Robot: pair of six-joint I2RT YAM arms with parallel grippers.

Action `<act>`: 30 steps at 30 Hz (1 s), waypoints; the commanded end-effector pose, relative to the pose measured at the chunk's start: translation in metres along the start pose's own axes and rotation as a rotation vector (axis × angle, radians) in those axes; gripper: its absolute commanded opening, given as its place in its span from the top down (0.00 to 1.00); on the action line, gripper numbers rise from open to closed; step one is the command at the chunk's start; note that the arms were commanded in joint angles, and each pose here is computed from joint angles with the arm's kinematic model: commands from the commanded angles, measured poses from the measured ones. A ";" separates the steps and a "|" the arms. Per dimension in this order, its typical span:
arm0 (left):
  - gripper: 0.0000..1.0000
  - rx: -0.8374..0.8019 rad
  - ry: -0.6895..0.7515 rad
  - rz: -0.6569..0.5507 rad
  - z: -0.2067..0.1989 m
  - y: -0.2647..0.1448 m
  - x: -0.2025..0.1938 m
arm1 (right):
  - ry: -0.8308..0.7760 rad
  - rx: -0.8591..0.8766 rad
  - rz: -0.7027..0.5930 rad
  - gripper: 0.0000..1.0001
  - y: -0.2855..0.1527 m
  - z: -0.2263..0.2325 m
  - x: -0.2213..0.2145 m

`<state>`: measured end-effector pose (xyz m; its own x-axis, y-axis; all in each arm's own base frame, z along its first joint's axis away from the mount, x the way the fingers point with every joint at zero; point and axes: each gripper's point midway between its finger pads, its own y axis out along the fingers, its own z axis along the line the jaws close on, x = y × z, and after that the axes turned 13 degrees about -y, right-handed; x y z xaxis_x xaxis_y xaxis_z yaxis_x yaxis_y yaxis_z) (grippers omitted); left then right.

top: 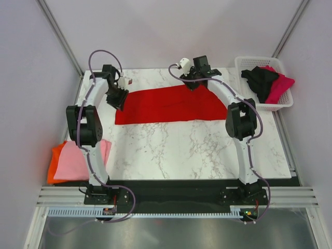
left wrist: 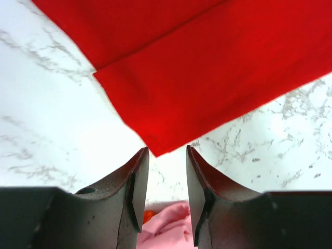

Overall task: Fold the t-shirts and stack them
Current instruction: Fold the tshirt

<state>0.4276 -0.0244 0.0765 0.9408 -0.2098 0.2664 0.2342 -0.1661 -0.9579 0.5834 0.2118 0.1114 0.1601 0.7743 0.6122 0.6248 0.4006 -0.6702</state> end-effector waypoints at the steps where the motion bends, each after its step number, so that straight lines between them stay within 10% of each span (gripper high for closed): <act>1: 0.57 0.019 0.145 -0.174 -0.009 -0.064 0.026 | 0.053 -0.162 -0.072 0.49 -0.062 -0.047 0.018; 8: 0.53 0.002 0.538 -0.003 -0.015 -0.037 -0.042 | 0.069 -0.112 -0.015 0.48 -0.094 -0.021 -0.011; 30: 0.57 0.056 0.544 0.108 0.003 0.054 -0.032 | 0.084 -0.089 0.052 0.48 -0.117 0.004 -0.036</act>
<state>0.3972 -0.0239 0.0181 0.7218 -0.6743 0.1562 0.1355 -0.0837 -0.9872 0.5036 0.1423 0.1374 0.2854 0.7566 0.5883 0.6339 0.3114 -0.7080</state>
